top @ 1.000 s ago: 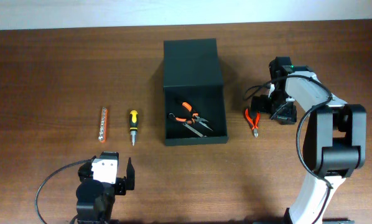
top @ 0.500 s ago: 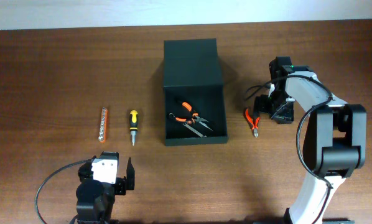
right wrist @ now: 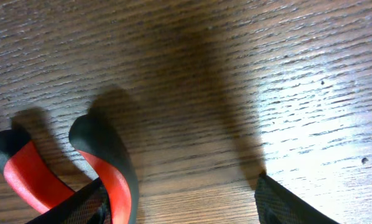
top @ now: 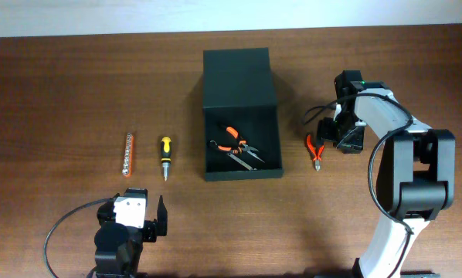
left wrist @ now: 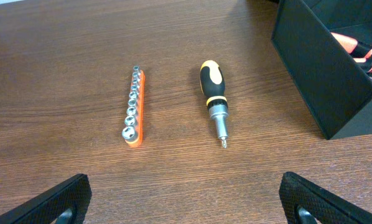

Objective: Pack container

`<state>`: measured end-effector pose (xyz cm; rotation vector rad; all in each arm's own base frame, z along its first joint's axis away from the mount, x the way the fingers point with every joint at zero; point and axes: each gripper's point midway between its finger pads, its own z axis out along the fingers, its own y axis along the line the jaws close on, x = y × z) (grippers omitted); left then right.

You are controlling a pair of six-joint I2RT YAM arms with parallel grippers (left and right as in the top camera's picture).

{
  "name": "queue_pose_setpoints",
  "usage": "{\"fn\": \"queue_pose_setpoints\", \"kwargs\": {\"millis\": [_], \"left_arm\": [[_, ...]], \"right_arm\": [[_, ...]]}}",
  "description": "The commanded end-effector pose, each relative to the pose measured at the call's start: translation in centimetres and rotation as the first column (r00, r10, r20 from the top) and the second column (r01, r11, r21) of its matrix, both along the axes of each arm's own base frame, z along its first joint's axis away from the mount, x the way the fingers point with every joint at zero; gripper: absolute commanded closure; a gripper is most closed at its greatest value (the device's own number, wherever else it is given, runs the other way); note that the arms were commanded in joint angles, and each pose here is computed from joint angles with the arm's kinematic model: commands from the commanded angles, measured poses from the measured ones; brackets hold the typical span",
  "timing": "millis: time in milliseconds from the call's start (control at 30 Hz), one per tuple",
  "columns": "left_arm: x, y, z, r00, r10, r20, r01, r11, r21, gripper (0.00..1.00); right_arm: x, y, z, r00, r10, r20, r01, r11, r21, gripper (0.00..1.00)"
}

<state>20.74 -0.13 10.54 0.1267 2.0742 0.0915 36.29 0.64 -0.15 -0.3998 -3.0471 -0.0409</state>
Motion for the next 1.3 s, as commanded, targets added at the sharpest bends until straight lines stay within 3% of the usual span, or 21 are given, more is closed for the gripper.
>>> {"fn": "queue_pose_setpoints", "kwargs": {"millis": [0,233,867,967,1267], "left_arm": [[0.1,0.1,0.9,1.000,0.011,0.022,-0.011,1.000,-0.004,0.01],[0.1,0.1,0.9,1.000,0.011,0.022,-0.011,1.000,-0.004,0.01],[0.1,0.1,0.9,1.000,0.011,0.022,-0.010,1.000,-0.003,0.01],[0.1,0.1,0.9,1.000,0.011,0.022,-0.011,1.000,-0.004,0.01],[0.1,0.1,0.9,1.000,0.011,0.022,-0.010,1.000,-0.003,0.01]], "right_arm": [[-0.7,0.8,-0.3,1.000,-0.008,-0.018,0.008,0.999,0.037,0.28],[-1.0,1.1,-0.2,0.997,-0.071,-0.033,0.073,0.996,0.043,0.19],[-0.8,2.5,-0.3,1.000,-0.014,-0.014,0.013,0.999,-0.036,0.19],[-0.7,2.5,-0.3,1.000,-0.014,-0.013,0.013,0.999,-0.037,0.20],[-0.8,2.5,-0.3,1.000,-0.014,-0.014,0.013,0.999,-0.037,0.37]]}}
